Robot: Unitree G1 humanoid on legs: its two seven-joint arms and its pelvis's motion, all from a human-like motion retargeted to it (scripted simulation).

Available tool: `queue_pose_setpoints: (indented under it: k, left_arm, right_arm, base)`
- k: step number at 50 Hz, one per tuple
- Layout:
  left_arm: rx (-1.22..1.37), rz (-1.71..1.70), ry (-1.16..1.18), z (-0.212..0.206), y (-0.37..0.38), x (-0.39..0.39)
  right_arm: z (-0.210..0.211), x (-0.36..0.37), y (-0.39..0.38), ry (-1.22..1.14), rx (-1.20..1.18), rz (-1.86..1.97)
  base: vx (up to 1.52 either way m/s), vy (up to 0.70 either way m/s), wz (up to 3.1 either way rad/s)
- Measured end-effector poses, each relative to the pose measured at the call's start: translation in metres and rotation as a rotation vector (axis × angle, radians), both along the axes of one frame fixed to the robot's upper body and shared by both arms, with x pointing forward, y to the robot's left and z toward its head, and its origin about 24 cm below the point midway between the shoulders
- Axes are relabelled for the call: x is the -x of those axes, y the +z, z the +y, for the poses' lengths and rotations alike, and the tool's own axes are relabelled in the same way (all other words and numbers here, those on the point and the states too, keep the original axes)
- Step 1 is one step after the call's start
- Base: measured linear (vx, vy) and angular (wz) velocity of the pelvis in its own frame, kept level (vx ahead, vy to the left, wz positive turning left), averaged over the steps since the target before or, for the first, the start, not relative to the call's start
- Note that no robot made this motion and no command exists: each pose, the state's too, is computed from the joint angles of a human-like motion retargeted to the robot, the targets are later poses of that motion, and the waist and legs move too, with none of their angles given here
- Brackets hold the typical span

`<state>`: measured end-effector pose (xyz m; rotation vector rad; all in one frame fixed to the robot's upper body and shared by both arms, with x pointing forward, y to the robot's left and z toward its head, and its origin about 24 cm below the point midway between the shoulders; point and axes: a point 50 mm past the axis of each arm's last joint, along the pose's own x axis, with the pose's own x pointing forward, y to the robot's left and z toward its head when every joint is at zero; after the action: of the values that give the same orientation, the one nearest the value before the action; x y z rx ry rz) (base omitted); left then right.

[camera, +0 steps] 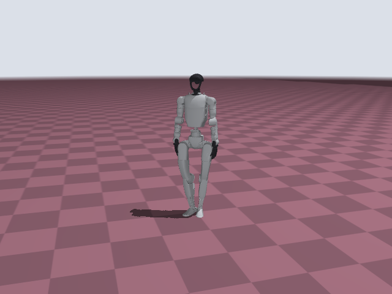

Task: In place motions

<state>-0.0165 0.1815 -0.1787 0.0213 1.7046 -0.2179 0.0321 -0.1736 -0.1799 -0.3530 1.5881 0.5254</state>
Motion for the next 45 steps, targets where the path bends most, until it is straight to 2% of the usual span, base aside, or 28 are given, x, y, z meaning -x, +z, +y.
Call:
queue_pose_setpoints:
  k: [30, 45]
  left_arm:
    - [0.002, 0.008, 0.03, 0.0, 0.0, 0.002]
    - [0.003, 0.012, 0.04, 0.0, 0.0, 0.004]
  right_arm:
    - [-0.011, 0.018, 0.001, 0.027, 0.053, 0.072]
    - [-0.012, 0.009, 0.001, 0.124, 0.052, 0.042]
  base:
    - [0.0, 0.0, 0.01]
    - [0.0, 0.0, 0.0]
